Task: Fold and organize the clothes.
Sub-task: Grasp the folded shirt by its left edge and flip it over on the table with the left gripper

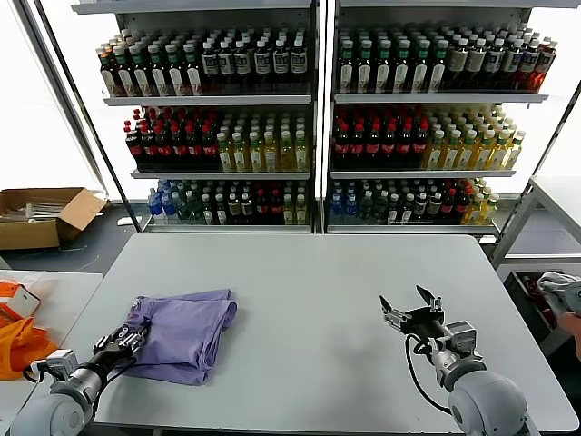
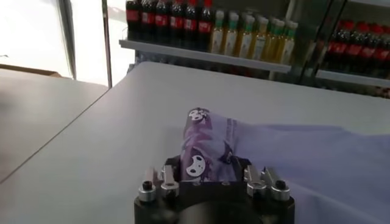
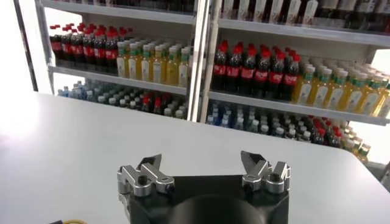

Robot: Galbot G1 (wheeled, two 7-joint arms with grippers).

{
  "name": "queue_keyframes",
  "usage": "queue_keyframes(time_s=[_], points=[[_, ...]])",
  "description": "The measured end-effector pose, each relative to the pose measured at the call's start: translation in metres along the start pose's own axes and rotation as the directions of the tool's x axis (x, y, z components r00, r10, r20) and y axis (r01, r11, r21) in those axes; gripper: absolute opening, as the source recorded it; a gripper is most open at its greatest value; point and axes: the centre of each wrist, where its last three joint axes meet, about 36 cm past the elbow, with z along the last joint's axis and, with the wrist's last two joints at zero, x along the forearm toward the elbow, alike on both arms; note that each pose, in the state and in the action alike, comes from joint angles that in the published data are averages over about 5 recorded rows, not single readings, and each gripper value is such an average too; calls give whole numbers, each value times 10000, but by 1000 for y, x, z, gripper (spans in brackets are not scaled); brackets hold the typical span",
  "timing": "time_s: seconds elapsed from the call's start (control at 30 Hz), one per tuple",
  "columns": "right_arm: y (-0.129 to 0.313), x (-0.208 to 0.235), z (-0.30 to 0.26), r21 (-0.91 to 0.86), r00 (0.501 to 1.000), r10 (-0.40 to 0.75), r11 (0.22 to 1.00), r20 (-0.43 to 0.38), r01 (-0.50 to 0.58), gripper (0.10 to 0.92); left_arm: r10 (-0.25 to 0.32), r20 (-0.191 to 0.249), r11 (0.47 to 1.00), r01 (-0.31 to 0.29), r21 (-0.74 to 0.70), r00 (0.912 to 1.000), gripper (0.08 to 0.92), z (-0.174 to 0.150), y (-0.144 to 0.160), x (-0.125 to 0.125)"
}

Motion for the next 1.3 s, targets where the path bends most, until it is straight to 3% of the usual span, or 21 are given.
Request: queue_keyframes(time_s=[0.23,0.47,0.7,0.9,1.13,1.23,1.3], points=[[0,0,0,-1,10000,-6,10000,4,6,823,75,92,10000,-75,31,9999,320,4,-4,-1],[2,-2,-1,6,10000,-64,10000,30,64,823,-213,162,9993,218,-316,9996,131,0,-5,3],[2,-5,-2,35,9999,-103,9999,54,103,823,-844,620,9917,899,-917,9945,102,-21,13,14],[4,-8,-2,15,9998,-182,9998,77,182,823,-1608,1313,9706,1808,-1587,9782,102,-54,47,29],[7,-13,0,-38,9997,-258,9997,50,258,823,-2379,2413,9057,3046,-2949,9408,102,-111,76,54],[7,-14,1,-38,9997,-263,9996,-9,263,823,-2248,2692,8790,3141,-3587,9365,102,-123,67,62],[7,-14,2,-28,9997,-245,9997,-42,245,823,-1978,2746,8639,2997,-4047,9410,102,-123,52,65]])
